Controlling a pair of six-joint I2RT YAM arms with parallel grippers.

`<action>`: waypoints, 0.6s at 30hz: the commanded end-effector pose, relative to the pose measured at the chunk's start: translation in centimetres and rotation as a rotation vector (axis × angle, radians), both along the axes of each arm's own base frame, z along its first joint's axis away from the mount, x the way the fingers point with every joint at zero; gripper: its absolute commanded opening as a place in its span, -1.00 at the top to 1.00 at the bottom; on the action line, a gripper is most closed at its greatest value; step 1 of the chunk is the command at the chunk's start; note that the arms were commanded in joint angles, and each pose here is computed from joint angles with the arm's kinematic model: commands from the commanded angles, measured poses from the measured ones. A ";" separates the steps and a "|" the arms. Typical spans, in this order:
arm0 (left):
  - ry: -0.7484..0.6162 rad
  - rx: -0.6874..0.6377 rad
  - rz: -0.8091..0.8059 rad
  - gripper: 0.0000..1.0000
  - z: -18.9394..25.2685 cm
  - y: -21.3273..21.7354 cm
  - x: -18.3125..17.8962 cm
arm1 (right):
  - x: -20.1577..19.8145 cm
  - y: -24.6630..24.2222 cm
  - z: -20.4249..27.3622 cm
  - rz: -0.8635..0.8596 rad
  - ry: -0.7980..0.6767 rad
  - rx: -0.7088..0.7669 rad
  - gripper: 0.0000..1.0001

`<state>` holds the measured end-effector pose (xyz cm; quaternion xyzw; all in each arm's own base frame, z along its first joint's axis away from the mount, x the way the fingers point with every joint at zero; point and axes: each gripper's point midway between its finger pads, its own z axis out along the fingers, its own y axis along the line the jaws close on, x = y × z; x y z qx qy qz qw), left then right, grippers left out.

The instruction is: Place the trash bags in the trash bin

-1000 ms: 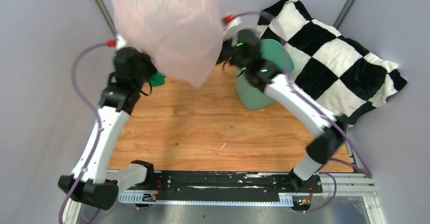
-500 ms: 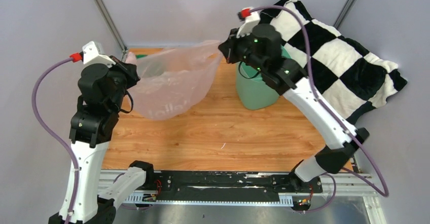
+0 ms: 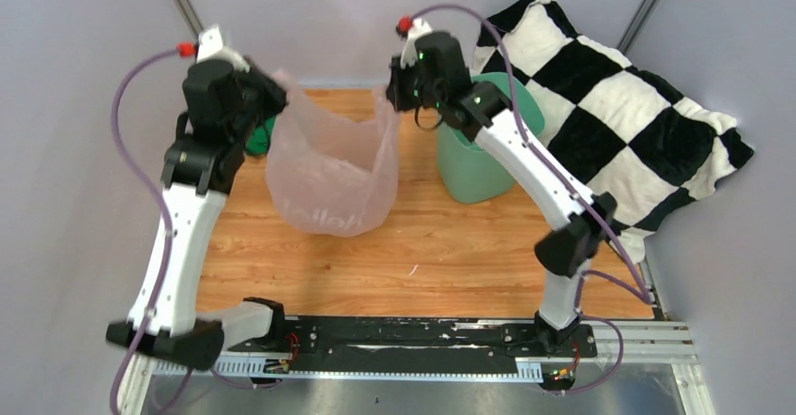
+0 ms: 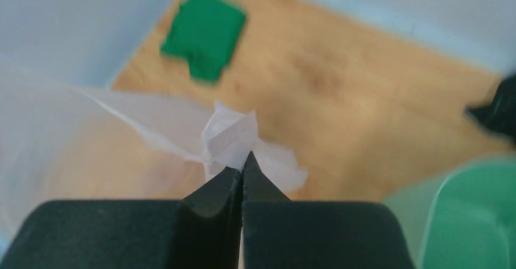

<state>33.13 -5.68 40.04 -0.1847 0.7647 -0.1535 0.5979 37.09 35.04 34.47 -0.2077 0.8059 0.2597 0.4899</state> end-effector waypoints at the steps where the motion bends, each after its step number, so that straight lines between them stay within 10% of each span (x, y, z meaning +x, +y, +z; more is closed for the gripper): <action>1: -0.269 -0.121 -0.248 1.00 11.4 -6.1 6.6 | 4.6 -3.2 14.8 -0.080 -0.240 0.232 1.00; 5: -0.593 -0.101 -0.293 1.00 24.8 -7.4 2.9 | -0.7 -5.4 26.9 -0.046 -0.544 0.410 1.00; 9: -0.698 -0.079 -0.224 1.00 28.1 -5.5 0.4 | -6.5 -7.0 29.1 -0.059 -0.772 0.477 1.00; 13: -0.403 -0.002 -0.021 1.00 18.3 -1.9 5.5 | -2.5 -3.1 18.1 -0.078 -0.550 0.293 1.00; 18: 0.254 -0.096 0.063 1.00 -7.4 1.4 8.5 | -4.0 7.9 -6.4 0.164 0.075 -0.056 1.00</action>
